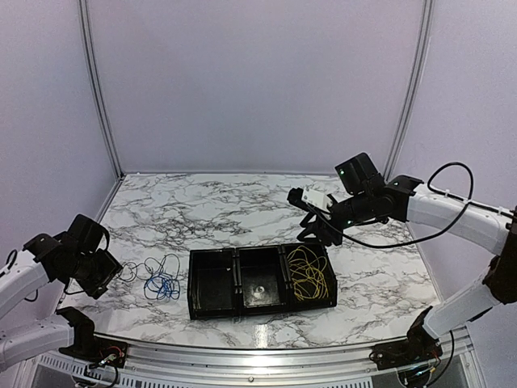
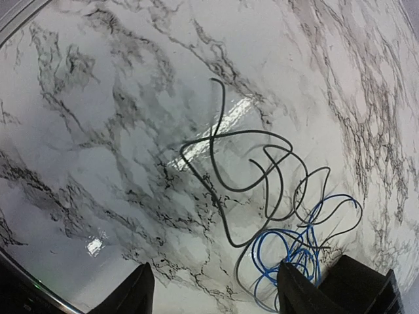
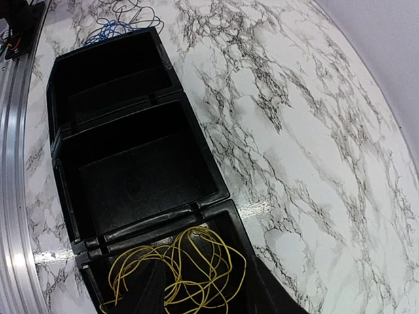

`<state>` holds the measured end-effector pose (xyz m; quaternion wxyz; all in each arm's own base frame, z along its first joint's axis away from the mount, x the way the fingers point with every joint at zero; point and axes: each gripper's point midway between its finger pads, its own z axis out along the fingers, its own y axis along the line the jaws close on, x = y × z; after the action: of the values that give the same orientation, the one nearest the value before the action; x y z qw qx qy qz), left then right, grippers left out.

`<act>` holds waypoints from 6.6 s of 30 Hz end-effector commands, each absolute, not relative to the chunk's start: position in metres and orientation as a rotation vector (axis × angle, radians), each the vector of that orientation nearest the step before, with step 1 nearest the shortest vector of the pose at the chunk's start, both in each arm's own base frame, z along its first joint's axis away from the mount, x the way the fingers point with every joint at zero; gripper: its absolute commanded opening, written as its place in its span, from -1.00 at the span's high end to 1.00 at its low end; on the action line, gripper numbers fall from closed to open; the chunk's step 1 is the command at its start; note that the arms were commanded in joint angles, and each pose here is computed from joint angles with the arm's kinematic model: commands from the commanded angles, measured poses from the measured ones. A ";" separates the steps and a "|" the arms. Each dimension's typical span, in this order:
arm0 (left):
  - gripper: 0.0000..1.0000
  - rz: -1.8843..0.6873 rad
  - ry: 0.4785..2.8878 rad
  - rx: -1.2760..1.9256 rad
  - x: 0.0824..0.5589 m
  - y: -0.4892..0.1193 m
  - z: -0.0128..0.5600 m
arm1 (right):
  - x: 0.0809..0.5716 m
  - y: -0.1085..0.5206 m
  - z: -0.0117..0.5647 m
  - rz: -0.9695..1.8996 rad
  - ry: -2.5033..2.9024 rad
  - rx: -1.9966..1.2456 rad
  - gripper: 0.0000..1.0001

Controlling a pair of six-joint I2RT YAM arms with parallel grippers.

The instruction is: Untangle the cables

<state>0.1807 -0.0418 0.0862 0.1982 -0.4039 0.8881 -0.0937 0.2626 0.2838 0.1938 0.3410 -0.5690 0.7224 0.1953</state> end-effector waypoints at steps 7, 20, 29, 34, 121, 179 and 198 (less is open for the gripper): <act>-0.24 -0.472 2.166 -1.547 0.188 -0.041 0.067 | 0.261 0.285 0.205 0.541 1.843 -1.453 0.14; 1.00 -0.390 2.019 -1.399 0.246 -0.028 0.104 | 0.254 0.279 0.202 0.543 1.851 -1.446 0.14; 1.00 -0.482 2.090 -0.745 0.304 -0.071 0.255 | 0.255 0.300 0.236 0.637 1.757 -1.488 0.19; 1.00 -0.552 2.080 -0.398 0.299 -0.095 0.317 | 0.272 0.329 0.280 0.677 1.637 -1.484 0.18; 0.97 -1.068 2.229 0.521 0.274 -0.255 0.301 | 0.289 0.533 0.317 0.348 1.161 -1.673 1.00; 0.41 -0.404 2.183 -0.309 0.304 -0.127 0.167 | 0.240 0.348 0.284 0.701 1.650 -1.449 1.00; 0.37 -0.426 2.161 -0.372 0.284 -0.113 0.160 | 0.237 0.351 0.226 0.621 1.737 -1.560 1.00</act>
<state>0.2924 -0.1246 0.1650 0.4373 -0.1336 0.8709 -0.1803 0.2344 0.3380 0.2251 0.3505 -0.5899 0.6832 0.2500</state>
